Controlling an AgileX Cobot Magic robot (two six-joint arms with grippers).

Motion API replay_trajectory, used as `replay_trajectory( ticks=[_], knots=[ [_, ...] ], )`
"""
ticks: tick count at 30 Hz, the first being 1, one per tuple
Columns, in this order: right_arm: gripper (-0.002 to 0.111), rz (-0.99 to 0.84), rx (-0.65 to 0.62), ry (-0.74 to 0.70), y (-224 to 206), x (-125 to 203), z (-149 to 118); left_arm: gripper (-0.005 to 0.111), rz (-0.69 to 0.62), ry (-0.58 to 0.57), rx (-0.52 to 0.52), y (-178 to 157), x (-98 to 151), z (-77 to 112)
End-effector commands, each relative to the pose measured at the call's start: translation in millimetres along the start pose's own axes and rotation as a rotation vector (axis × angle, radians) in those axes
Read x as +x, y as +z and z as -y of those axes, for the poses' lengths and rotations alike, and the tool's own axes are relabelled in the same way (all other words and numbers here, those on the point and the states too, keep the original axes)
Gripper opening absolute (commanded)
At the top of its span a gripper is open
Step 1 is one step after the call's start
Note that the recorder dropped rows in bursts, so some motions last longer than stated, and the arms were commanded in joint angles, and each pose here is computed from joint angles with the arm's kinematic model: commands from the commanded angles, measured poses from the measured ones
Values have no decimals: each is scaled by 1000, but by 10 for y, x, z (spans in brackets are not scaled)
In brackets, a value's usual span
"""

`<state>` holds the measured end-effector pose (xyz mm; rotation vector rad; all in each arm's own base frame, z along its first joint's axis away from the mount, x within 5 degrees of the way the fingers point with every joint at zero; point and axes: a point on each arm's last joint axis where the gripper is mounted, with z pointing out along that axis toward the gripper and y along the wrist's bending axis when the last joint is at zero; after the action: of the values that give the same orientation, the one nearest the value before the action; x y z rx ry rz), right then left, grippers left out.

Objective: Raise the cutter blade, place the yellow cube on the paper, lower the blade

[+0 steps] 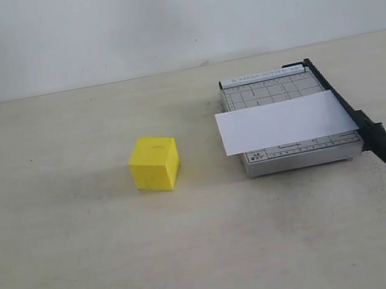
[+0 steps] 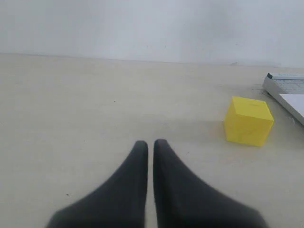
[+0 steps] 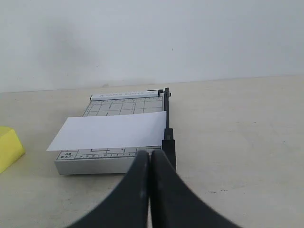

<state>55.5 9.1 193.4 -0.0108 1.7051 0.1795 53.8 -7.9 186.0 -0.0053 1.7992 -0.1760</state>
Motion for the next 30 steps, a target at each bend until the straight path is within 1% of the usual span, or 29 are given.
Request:
replay_trajectory(
  ticks=[1,30],
  knots=[
    [0,14,1,-13,-5,-12,1,5,8,2,3,1,2,0],
    [0,20,2,-18,-5,-17,2,5,8,2,3,1,2,0]
  ],
)
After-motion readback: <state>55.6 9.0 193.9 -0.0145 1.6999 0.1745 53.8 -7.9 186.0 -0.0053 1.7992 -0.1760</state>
